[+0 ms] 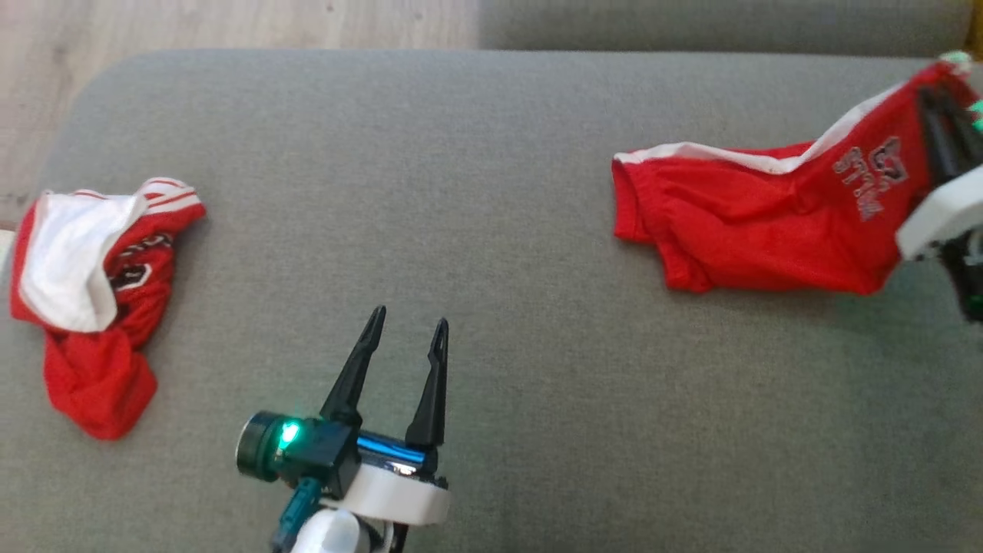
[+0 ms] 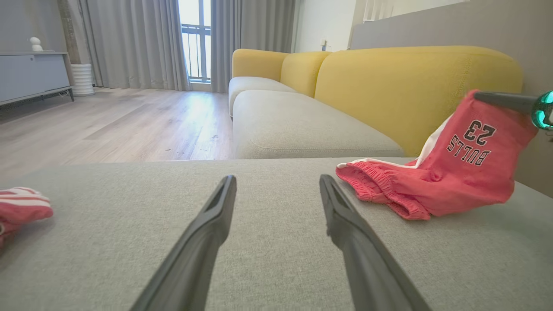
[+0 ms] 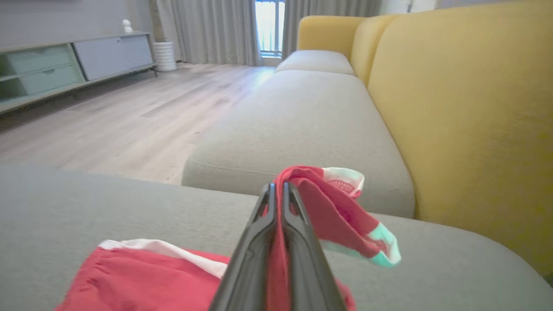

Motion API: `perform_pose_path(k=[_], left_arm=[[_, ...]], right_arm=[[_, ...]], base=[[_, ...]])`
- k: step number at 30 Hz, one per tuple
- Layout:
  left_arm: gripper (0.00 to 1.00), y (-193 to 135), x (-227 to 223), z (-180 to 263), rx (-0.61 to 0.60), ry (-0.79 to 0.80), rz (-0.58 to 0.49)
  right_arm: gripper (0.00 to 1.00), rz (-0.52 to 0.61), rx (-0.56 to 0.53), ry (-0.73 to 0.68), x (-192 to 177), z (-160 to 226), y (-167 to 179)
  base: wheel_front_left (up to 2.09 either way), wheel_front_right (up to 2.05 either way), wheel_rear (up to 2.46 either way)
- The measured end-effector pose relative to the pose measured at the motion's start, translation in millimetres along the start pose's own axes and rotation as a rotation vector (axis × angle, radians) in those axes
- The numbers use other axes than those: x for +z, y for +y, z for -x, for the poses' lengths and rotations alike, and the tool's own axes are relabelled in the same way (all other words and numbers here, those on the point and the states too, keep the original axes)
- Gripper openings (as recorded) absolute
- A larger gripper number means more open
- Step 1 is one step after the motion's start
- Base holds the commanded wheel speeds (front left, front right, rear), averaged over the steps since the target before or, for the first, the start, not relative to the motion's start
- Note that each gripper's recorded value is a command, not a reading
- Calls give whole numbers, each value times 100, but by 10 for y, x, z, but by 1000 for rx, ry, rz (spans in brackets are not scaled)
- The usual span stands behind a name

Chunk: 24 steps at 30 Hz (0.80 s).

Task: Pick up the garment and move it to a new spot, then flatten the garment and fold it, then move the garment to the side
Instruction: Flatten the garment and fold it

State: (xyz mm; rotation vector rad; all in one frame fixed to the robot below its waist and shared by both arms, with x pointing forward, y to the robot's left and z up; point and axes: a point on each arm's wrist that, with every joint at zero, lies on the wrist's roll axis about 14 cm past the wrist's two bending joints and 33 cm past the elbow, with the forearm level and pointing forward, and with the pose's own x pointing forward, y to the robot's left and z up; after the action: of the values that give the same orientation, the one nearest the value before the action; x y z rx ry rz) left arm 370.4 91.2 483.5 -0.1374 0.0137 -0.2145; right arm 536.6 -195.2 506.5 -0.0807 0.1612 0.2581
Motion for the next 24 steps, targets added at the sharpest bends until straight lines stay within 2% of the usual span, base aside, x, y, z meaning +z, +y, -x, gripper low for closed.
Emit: perform_pose_path(k=[3, 4, 7, 11, 12, 13, 14, 15, 19, 24], left_arm=[[100, 10, 27, 96, 14, -7, 5], [100, 10, 27, 96, 14, -7, 5], [100, 19, 34, 189, 26, -9, 8], [100, 58, 31, 278, 48, -8, 12], [100, 68, 26, 290, 52, -6, 12], [100, 77, 26, 297, 56, -6, 11], [100, 83, 26, 302, 58, -6, 12], [100, 89, 22, 307, 62, -5, 18], [100, 94, -1, 314, 66, 3, 28], [100, 82, -11, 296, 64, 6, 28]], right_arm=[[0, 6, 81, -29, 156, -42, 336], [0, 6, 81, -29, 156, -42, 336], [0, 9, 169, -40, 256, -69, 713], [0, 5, 290, -5, 177, -42, 1242], [15, 1, 319, 13, 116, -22, 1368], [38, 0, 348, 36, 46, 0, 1494], [78, -6, 374, 54, -15, 26, 1610], [100, -12, 399, 74, -76, 51, 1715], [100, -57, 456, 74, -123, 118, 1959], [100, -64, 424, 7, 32, 101, 1786]], base=[[0, 0, 0], [0, 0, 0], [0, 0, 0], [0, 0, 0], [0, 0, 0], [0, 0, 0], [0, 0, 0], [0, 0, 0], [0, 0, 0], [0, 0, 0]])
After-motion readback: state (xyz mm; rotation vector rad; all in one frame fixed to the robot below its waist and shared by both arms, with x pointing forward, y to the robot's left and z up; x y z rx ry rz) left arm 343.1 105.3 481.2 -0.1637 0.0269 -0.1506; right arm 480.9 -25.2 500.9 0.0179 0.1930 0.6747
